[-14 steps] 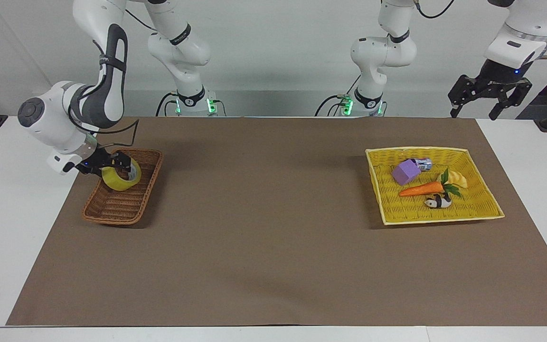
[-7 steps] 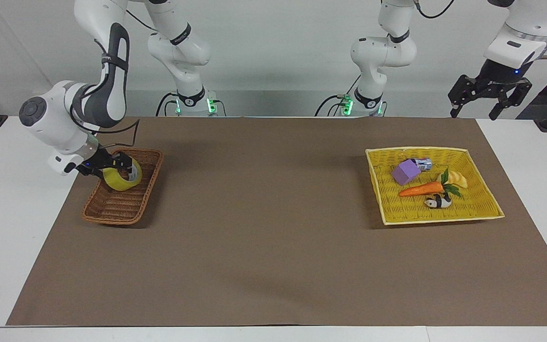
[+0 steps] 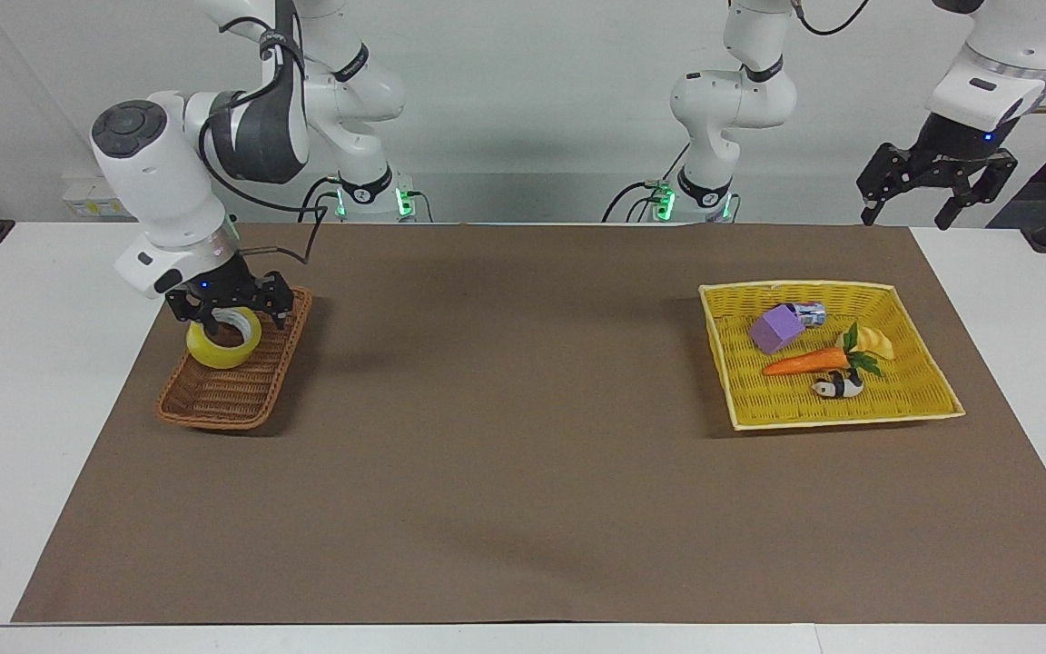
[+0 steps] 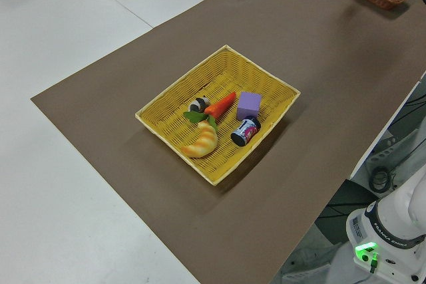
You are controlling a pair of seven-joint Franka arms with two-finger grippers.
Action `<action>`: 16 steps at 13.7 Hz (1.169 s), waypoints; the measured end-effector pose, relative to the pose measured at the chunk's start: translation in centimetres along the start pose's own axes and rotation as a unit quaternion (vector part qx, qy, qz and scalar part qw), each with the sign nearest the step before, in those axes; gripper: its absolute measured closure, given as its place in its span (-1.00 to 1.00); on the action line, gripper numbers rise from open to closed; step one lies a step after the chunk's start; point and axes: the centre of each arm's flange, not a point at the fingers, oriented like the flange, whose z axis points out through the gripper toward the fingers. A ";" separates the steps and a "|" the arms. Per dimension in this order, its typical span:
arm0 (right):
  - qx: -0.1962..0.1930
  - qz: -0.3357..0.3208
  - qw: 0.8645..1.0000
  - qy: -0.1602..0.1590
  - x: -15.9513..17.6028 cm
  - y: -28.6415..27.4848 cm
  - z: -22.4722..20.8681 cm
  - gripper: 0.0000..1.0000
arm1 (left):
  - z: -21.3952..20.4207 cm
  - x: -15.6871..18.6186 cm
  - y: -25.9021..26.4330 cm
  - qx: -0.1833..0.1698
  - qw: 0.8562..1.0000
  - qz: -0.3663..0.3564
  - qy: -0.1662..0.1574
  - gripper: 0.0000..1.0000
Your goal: Move tape to another basket
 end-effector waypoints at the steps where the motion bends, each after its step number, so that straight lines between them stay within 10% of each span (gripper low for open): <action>1: 0.000 0.007 1.000 -0.001 -0.3 -0.5 -0.9 -1.00 | 0.0 0.0 0.0 0.000 1.000 0.000 0.000 -1.00; 16: 0.015 0.064 0.997 -0.036 -2.2 0.5 -9.3 -1.00 | 0.0 0.0 0.0 0.000 1.000 0.000 0.000 -1.00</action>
